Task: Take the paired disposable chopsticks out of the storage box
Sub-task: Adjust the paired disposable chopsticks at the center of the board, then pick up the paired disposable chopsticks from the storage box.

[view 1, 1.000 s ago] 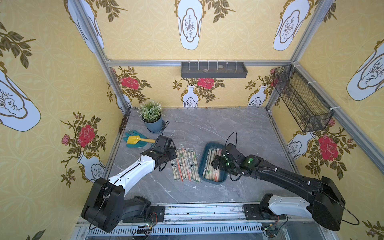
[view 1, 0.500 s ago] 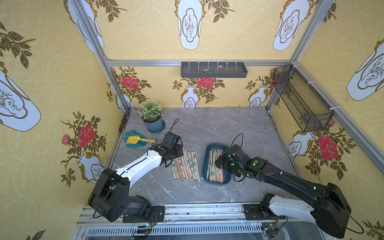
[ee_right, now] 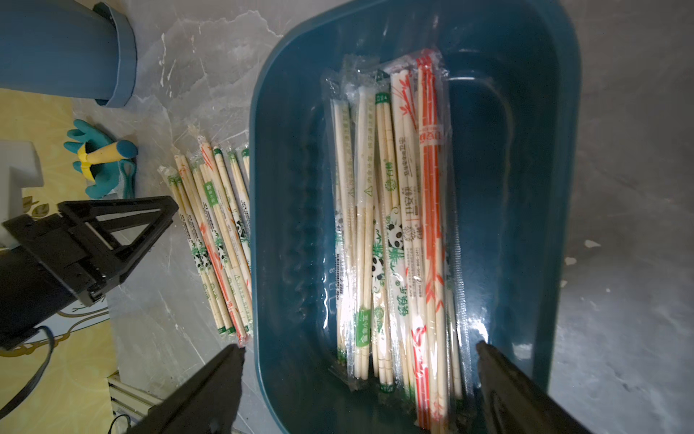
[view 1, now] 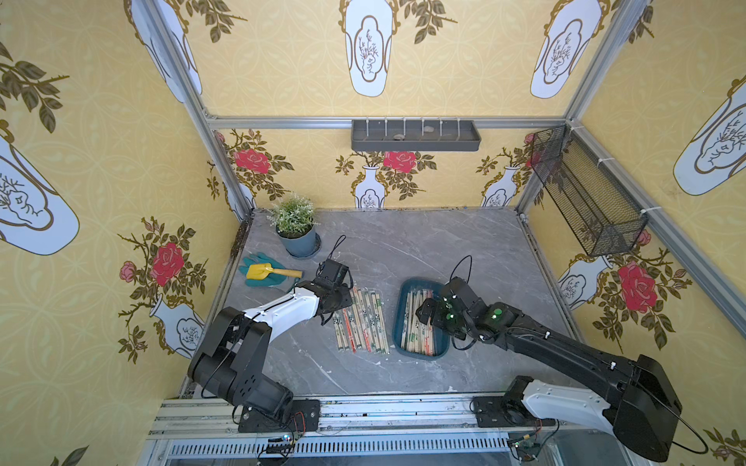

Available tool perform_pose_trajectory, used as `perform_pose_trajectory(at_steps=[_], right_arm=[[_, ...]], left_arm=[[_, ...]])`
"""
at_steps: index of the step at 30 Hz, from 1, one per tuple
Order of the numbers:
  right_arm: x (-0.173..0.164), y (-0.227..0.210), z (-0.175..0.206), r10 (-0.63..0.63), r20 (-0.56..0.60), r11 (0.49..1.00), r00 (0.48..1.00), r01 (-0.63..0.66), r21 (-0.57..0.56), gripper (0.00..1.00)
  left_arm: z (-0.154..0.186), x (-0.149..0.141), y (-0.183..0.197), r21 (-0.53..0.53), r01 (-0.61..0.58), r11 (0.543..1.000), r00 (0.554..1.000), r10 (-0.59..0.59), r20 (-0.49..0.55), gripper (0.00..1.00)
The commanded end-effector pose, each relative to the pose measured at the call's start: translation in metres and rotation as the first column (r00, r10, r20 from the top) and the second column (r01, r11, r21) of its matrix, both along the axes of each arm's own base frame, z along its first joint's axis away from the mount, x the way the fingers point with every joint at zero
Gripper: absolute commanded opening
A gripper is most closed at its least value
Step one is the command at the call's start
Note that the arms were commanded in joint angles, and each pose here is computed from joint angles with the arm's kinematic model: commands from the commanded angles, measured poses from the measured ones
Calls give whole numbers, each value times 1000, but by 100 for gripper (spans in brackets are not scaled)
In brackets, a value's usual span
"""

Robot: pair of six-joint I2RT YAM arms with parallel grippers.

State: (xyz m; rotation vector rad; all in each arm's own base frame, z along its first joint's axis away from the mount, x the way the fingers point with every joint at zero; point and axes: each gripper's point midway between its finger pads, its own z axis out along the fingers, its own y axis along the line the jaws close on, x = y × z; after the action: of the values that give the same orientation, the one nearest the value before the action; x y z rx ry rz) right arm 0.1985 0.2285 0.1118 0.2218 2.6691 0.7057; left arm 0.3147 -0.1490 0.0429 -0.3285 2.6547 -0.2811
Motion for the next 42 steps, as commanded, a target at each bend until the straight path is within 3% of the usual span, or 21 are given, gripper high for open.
perform_pose_trajectory(at_steps=[1, 15, 27, 33, 42], right_arm=[[2, 4, 5, 22, 16, 1000, 1000, -22, 2, 97], [6, 11, 9, 33, 17, 999, 999, -33, 6, 97], [13, 15, 20, 42, 39, 999, 998, -43, 18, 97], [17, 6, 21, 16, 27, 999, 1000, -17, 40, 97], [15, -23, 10, -49, -7, 998, 999, 49, 27, 98]], left_arm=[[-7, 2, 2, 10, 6, 1000, 1000, -6, -1, 49], [-23, -8, 15, 19, -29, 999, 999, 29, -28, 49], [46, 6, 2, -58, 14, 998, 994, -8, 105, 49], [82, 8, -21, -137, 80, 987, 984, -56, 171, 49], [102, -4, -93, -119, 232, 966, 960, -207, 189, 49]])
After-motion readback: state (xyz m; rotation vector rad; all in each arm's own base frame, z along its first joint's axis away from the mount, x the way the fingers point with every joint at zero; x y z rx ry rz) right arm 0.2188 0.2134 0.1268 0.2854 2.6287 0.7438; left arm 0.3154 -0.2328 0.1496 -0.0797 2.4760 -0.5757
